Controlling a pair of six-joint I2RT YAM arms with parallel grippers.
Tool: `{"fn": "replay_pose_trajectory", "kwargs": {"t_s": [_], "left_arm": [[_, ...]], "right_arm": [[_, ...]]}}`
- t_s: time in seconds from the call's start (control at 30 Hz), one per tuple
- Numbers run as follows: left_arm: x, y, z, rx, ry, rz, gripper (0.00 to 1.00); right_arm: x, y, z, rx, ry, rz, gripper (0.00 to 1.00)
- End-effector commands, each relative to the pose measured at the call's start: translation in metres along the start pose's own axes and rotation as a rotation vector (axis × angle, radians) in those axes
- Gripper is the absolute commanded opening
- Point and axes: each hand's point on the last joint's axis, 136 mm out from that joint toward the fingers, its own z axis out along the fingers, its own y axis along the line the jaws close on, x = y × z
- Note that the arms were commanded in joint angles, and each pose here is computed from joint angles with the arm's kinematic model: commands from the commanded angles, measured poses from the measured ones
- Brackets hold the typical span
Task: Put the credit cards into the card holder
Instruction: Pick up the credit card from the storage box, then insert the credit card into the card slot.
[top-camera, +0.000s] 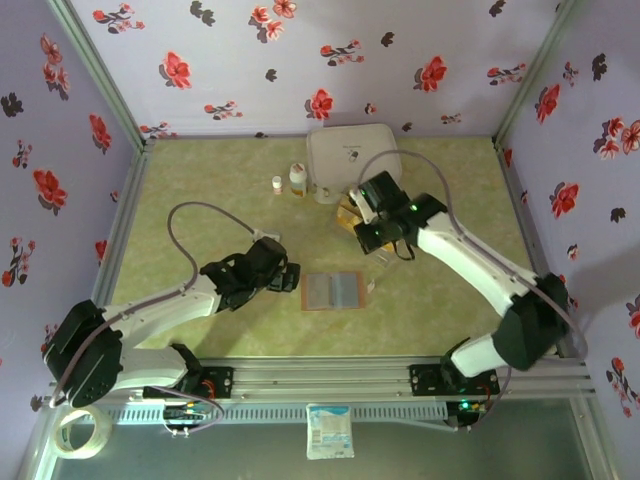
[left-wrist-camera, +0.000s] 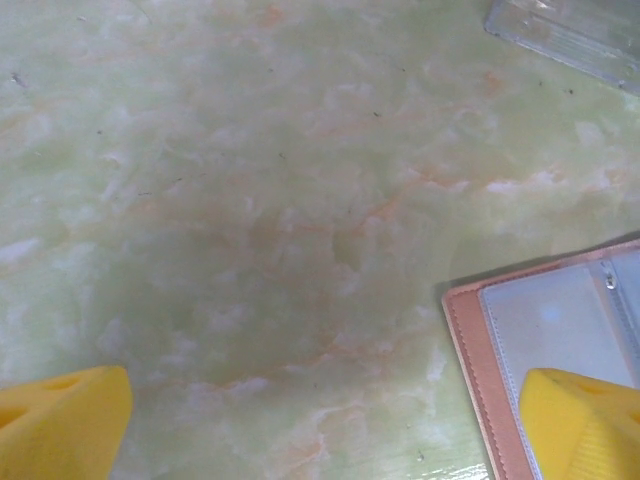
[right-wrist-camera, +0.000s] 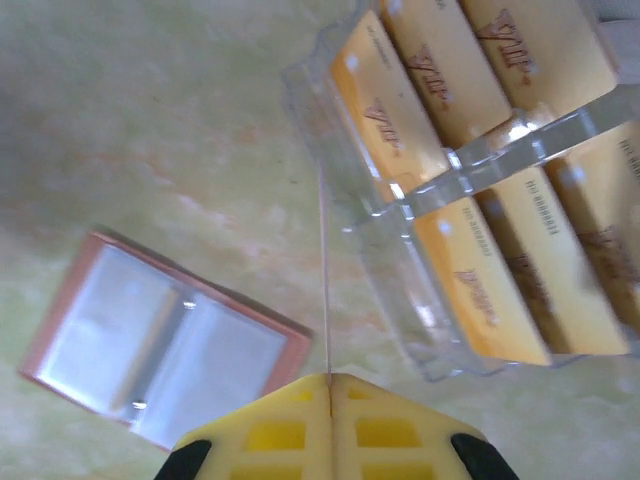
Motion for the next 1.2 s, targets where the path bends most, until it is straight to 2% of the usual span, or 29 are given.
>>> {"fn": "replay_pose_trajectory", "kwargs": {"t_s": [0.0,0.07,0.17,0.57,0.7,0.9,1.17], "left_arm": [[0.009,-0.011,0.003,0.013,0.042,0.053,1.0],[0.014,-0.017,0.006,0.02,0.052,0.071,1.0],[0.018,-0.025,0.01,0.019,0.057,0.09,1.0],[0.026,-0.043,0.023,-0.005,0.067,0.142,1.0],[0.029,-0.047,0.031,-0.017,0.085,0.156,1.0],[0.032,-0.051,0.04,-0.038,0.099,0.171,1.0],[0.04,-0.048,0.049,-0.064,0.122,0.179,1.0]], "right_arm": [[-0.002,0.024,-0.004,-0.175,-0.137,0.23,0.0],[0.0,0.029,-0.008,-0.242,-0.211,0.306,0.0],[0.011,0.03,-0.005,-0.303,-0.261,0.407,0.0],[0.047,0.042,0.037,-0.504,-0.251,0.614,0.0],[0.054,0.042,0.041,-0.522,-0.264,0.631,0.0],[0.068,0.032,0.04,-0.448,-0.262,0.607,0.02],[0.077,0.04,0.045,-0.523,-0.268,0.606,0.0]]}}
